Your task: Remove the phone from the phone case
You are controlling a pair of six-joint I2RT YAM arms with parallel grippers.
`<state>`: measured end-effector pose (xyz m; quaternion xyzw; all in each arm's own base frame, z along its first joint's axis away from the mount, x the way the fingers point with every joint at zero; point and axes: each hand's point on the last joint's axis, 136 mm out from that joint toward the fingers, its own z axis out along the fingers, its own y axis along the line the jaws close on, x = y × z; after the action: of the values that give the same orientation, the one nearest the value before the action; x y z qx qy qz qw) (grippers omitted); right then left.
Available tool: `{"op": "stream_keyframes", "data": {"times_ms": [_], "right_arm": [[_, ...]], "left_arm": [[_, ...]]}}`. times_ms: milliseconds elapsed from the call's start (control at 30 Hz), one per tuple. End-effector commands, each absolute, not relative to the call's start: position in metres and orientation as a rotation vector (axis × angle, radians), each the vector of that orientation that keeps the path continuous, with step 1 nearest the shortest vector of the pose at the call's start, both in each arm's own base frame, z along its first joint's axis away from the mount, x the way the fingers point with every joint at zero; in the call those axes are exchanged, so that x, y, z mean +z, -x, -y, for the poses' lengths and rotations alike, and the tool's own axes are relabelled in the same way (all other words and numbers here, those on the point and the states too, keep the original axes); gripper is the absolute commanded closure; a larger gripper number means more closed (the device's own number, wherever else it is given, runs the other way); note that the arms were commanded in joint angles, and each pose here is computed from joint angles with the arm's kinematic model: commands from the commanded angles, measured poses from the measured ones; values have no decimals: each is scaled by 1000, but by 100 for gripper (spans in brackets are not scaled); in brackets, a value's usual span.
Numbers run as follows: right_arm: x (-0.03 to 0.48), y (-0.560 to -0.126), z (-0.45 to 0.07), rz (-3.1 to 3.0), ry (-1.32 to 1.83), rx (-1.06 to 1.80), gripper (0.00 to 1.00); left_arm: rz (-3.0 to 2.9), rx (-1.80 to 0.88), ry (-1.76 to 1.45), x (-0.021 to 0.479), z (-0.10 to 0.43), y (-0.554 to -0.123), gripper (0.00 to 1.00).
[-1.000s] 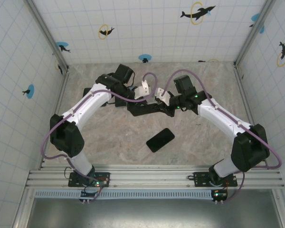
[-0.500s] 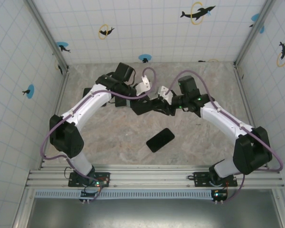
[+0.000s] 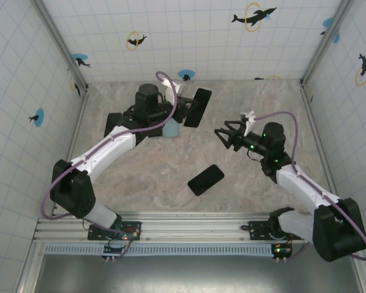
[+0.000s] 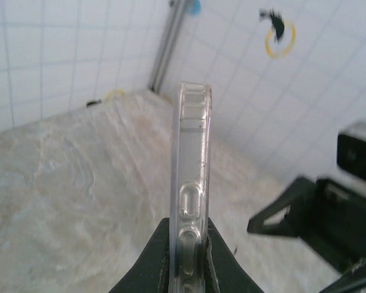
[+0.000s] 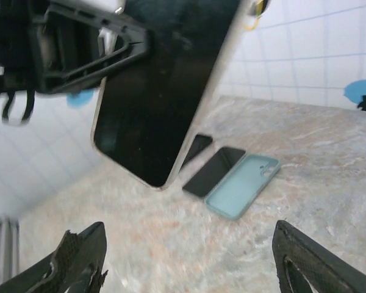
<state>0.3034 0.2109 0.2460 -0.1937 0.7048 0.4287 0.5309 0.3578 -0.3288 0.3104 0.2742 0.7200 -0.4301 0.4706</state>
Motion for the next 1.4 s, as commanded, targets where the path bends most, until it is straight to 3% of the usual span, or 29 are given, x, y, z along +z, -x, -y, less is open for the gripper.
{"op": "stream_keyframes", "data": {"times_ms": [0,167,433,533,767,1033,1367], "right_arm": [[285,-312,-191,-1553,115,1197,28],[288,-315,-179,-1499,-163,1328,30],[281,-306,-195,-1462,-359,1487,33],[287,-304,-206,-1440,-338,1546,36],[296,-302,-218,-1396,-303,1617,43],[300,-307,-227,-1366,-302,1679,62],[309,-308,-234,-1335,-263,1727,72]], "left_arm": [[-1593,-1207,-386,368,322,-362,95],[-1557,-1328,-195,368,325,-369,95],[-1501,-1524,84,369,340,-380,93],[-1529,-1578,203,360,350,-386,100],[-1475,-1665,291,360,360,-384,100],[-1432,-1776,373,359,367,-381,100],[-1439,-1791,384,355,370,-379,100]]}}
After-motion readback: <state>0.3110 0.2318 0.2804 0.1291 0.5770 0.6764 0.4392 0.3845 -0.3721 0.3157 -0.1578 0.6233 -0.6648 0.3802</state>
